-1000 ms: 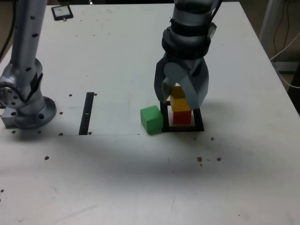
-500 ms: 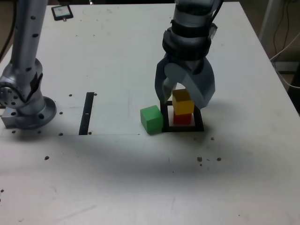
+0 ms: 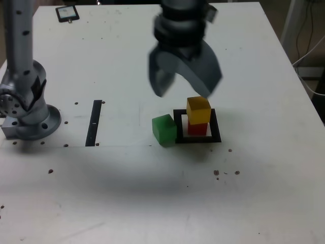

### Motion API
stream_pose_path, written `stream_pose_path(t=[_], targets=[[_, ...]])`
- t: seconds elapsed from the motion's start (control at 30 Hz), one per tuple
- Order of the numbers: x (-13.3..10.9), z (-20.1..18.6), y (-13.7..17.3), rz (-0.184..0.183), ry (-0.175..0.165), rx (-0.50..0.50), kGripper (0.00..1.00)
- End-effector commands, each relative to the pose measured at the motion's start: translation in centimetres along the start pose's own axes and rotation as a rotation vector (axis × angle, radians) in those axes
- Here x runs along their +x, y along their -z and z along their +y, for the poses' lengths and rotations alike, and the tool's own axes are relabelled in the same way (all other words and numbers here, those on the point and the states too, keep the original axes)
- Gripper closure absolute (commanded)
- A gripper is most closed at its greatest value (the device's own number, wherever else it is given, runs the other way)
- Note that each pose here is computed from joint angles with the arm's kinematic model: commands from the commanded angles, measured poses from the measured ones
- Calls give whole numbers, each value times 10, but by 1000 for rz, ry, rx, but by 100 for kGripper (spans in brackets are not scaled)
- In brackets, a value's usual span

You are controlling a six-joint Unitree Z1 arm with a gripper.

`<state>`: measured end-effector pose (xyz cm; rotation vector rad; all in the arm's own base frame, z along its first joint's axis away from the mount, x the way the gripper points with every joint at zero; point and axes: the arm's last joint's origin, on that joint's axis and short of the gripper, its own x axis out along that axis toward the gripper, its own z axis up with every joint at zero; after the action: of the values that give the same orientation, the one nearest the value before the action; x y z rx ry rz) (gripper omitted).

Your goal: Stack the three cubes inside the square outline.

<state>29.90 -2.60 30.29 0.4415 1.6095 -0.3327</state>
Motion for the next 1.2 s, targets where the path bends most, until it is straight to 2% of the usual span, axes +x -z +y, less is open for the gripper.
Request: stream_pose_path(t=[0.0, 0.13, 0.23, 0.43, 0.63, 0.73, 0.97, 1.17], targets=[[-12, -9, 18, -12, -11, 8, 0], [-20, -30, 44, 22, -28, 66, 0], [-20, -55, 55, 45, -37, 162, 0], [-5, -100, 52, 32, -8, 367, 0], [10, -118, 43, 38, -16, 489, 0], [13, -118, 42, 52, -34, 524, 0], [31, -113, 36, 90, -104, 544, 0], [50, -106, 25, 104, -122, 551, 1]])
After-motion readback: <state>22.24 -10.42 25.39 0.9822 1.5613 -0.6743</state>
